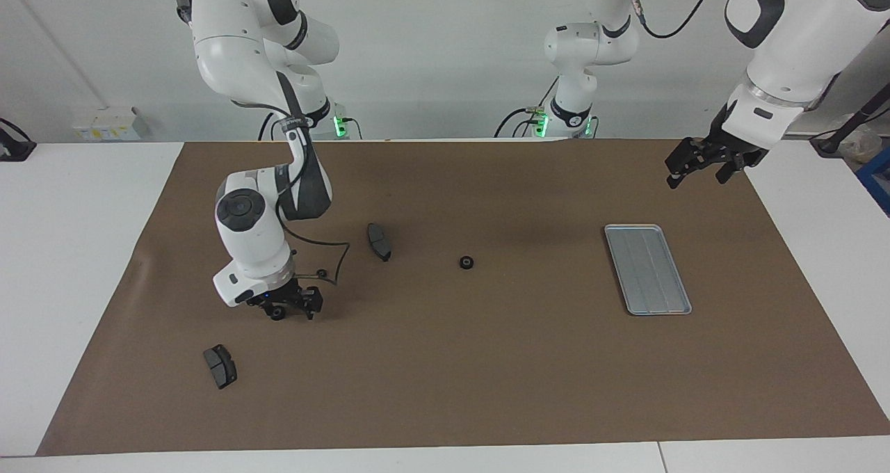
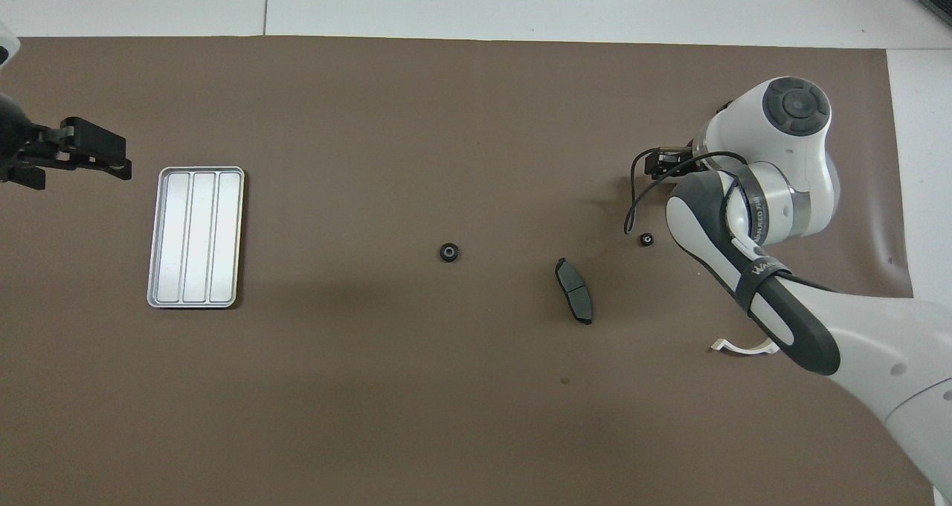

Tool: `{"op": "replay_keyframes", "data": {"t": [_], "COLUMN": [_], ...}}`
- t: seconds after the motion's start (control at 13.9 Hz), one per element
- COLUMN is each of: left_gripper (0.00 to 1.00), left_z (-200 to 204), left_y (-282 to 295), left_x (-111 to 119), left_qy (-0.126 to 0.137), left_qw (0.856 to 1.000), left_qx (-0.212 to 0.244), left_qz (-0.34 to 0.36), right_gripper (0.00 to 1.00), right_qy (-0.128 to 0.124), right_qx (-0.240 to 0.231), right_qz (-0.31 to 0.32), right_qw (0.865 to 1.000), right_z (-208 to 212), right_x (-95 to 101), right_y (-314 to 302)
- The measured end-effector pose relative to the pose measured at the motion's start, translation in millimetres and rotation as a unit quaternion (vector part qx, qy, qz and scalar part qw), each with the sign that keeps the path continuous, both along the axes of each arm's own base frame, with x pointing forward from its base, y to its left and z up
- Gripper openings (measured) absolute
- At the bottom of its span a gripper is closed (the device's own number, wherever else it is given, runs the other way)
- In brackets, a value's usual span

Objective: Pick bearing gear from pile to tray
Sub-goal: 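Withdraw the right gripper while the left gripper reaches toward the gear, then grasp the gear at the table center with the left gripper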

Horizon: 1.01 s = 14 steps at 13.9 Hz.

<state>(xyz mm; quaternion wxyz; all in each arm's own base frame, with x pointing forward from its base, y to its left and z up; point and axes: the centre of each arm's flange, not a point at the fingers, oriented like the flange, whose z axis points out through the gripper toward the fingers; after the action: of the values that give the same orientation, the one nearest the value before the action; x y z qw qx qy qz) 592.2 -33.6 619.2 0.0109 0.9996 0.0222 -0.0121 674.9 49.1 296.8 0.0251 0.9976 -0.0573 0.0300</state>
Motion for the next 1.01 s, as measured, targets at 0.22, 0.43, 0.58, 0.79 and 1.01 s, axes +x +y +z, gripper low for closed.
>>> {"op": "replay_keyframes", "data": {"t": [0.22, 0.43, 0.58, 0.79, 1.01], "left_gripper": [1.00, 1.00, 1.00, 1.00, 1.00], "left_z": [0, 3, 13, 27, 29], "left_y": [0, -1, -10, -33, -90], "left_x": [0, -2, -8, -18, -31], "left_qy": [0.000, -0.001, -0.009, -0.020, -0.022], "left_qw": [1.000, 1.000, 1.000, 0.999, 1.000], "left_qx": [0.000, 0.000, -0.001, -0.005, -0.012], "left_qz": [0.000, -0.001, -0.010, -0.030, -0.012], "right_gripper": [0.91, 0.91, 0.91, 0.91, 0.88], "right_qy": [0.003, 0.008, 0.011, 0.013, 0.013], "right_qx": [0.000, -0.001, -0.001, -0.001, -0.001], "right_qz": [0.001, 0.000, -0.004, -0.006, -0.006], "right_qw": [1.000, 1.000, 1.000, 1.000, 1.000], "right_z": [-3, -8, -10, -12, -12], "right_x": [-0.1, -2.9, -4.4, -5.1, -5.3], "right_y": [-9, -11, -15, -18, -18]}}
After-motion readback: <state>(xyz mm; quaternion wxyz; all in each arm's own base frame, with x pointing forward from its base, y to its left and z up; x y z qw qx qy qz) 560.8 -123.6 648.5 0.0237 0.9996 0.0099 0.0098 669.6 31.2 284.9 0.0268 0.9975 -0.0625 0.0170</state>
